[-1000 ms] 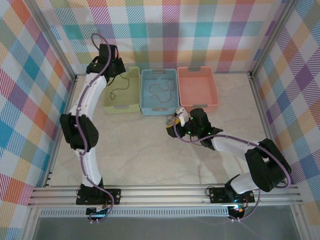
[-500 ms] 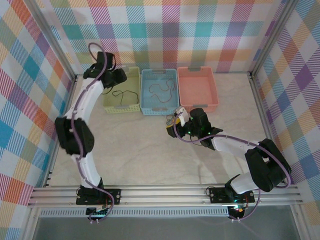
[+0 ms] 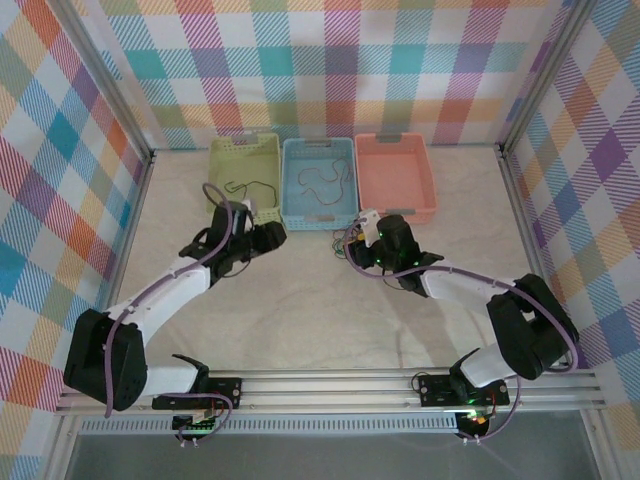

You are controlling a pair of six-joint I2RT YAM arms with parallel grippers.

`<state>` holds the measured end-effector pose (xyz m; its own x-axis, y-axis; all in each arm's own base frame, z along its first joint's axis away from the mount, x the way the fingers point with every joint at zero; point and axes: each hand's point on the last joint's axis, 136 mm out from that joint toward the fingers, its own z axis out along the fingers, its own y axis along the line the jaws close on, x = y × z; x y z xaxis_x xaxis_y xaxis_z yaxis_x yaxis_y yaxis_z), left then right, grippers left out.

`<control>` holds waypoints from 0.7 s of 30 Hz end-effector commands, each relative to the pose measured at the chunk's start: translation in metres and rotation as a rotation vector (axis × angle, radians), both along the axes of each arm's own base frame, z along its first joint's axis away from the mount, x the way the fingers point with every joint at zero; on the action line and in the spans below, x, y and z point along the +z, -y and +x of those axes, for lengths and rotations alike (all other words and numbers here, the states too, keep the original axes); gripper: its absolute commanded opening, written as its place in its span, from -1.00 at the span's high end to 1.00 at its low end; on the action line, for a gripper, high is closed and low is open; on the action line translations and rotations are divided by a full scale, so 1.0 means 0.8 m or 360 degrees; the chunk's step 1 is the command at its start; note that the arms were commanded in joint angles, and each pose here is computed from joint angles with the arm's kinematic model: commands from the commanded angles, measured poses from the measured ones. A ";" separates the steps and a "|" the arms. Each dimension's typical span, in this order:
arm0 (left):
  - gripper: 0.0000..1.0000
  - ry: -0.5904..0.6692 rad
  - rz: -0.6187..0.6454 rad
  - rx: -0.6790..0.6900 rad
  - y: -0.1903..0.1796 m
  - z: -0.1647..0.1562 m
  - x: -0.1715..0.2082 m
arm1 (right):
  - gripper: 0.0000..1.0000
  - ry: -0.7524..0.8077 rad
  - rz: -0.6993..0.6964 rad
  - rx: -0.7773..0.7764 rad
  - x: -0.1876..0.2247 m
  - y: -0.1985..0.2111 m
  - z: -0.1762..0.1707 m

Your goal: Untangle the cables

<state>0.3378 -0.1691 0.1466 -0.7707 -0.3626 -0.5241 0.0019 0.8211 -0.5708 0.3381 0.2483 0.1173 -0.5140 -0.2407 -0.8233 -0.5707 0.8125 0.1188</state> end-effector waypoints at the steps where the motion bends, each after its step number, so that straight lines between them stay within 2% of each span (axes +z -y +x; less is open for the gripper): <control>1: -0.08 0.0247 -0.0131 -0.0050 0.018 0.003 0.045 | 0.10 -0.0051 -0.0074 -0.0116 -0.013 0.008 0.014; 5: -0.07 0.0280 -0.0078 -0.0078 0.022 0.004 0.036 | 0.13 -0.0112 -0.0106 -0.0102 -0.027 0.004 0.017; 10: -0.06 0.0299 -0.0032 -0.0102 0.023 0.003 0.021 | 0.18 -0.0195 -0.0081 0.0114 -0.036 -0.023 0.002; 16: -0.06 0.0363 -0.0048 -0.0086 0.020 0.000 0.018 | 0.04 -0.0145 0.0019 0.0266 -0.022 -0.039 -0.012; 21: -0.07 0.0389 -0.0060 -0.0083 0.021 0.005 0.019 | -0.01 -0.0200 -0.0046 0.0302 -0.036 -0.045 -0.015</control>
<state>0.3353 -0.1819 0.1475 -0.6909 -0.3451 -0.6353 0.1332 0.8029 -0.5811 0.3288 0.2729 0.0848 -0.5750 -0.3356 -0.7462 -0.6555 0.7348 0.1746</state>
